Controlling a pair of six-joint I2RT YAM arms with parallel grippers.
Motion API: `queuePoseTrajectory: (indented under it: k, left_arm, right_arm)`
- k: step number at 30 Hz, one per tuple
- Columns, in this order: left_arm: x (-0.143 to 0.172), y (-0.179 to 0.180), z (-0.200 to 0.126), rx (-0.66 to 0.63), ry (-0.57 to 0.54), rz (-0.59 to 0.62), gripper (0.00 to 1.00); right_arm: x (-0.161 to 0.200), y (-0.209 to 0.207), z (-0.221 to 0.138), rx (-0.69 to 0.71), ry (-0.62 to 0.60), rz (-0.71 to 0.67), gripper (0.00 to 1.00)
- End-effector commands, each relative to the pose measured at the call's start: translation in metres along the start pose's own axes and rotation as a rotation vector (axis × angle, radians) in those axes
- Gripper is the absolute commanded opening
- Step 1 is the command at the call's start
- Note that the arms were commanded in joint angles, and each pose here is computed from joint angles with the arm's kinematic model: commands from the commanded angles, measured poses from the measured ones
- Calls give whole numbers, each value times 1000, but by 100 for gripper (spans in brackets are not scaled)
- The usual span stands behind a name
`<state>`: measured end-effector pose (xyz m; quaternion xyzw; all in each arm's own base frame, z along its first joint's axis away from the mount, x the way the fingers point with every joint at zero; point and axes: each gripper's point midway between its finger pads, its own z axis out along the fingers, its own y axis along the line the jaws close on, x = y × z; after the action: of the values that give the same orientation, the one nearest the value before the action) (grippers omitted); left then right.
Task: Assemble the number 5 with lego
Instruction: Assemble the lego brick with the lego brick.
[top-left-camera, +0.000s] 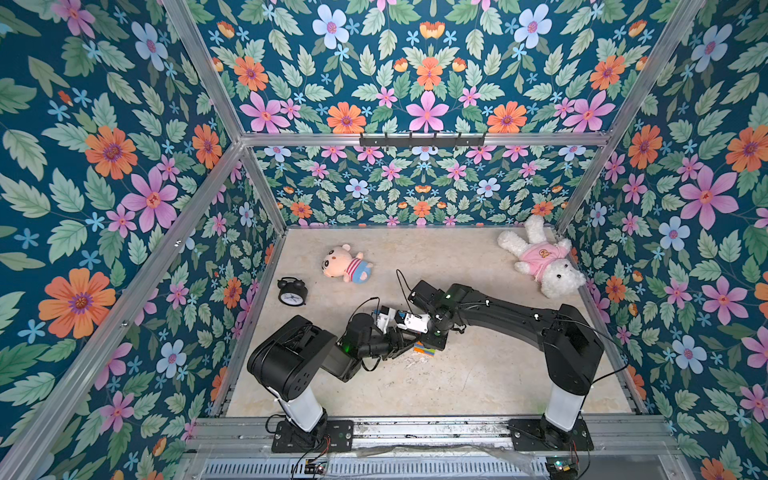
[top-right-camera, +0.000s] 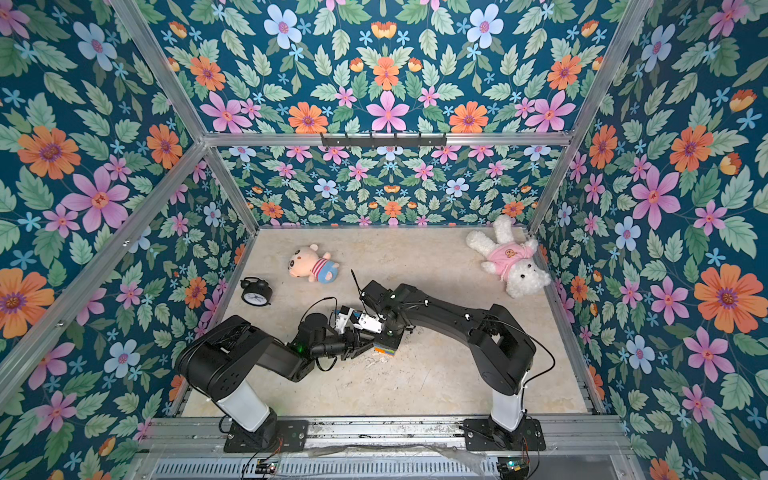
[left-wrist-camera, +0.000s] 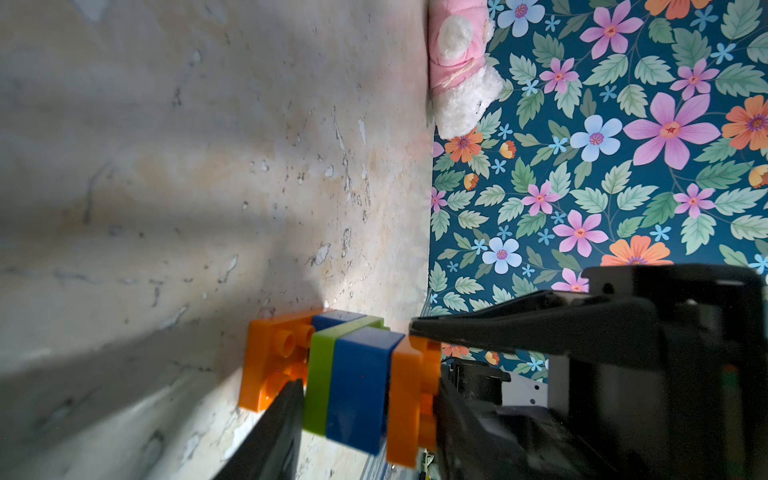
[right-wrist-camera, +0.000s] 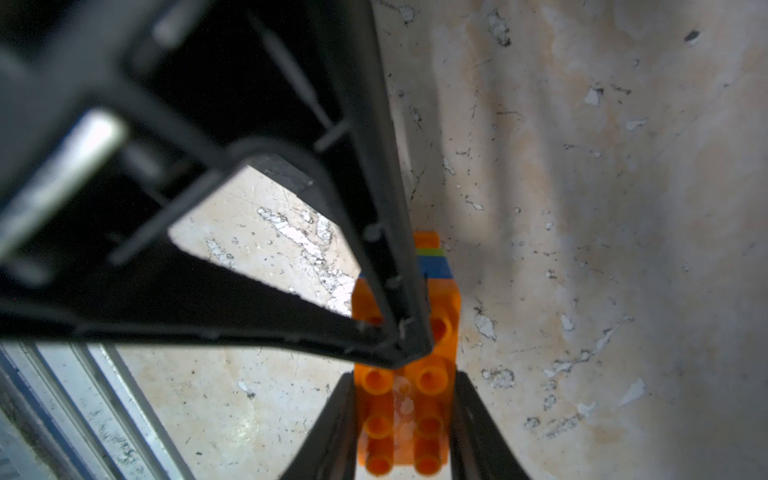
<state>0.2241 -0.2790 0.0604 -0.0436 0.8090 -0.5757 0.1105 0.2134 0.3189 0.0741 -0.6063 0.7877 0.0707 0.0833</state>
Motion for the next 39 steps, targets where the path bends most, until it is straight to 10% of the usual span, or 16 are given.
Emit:
queuePoseTrajectory:
  k: [1,16,32,39]
  left_arm:
    - [3,13,1,-48,8,-43,49]
    - [6,14,0,-67,25,-18,45]
    - [2,3,-4,-97,28,49,67]
    - [2,-3,0,-77,44,67,72]
  right_arm:
    - [6,2,2,-6,29,34,22]
    - [6,1,1,1,35,51,32]
    - [-7,-5,-27,65,-110,109,53]
    - [-22,-38,-67,39,-439,545,51]
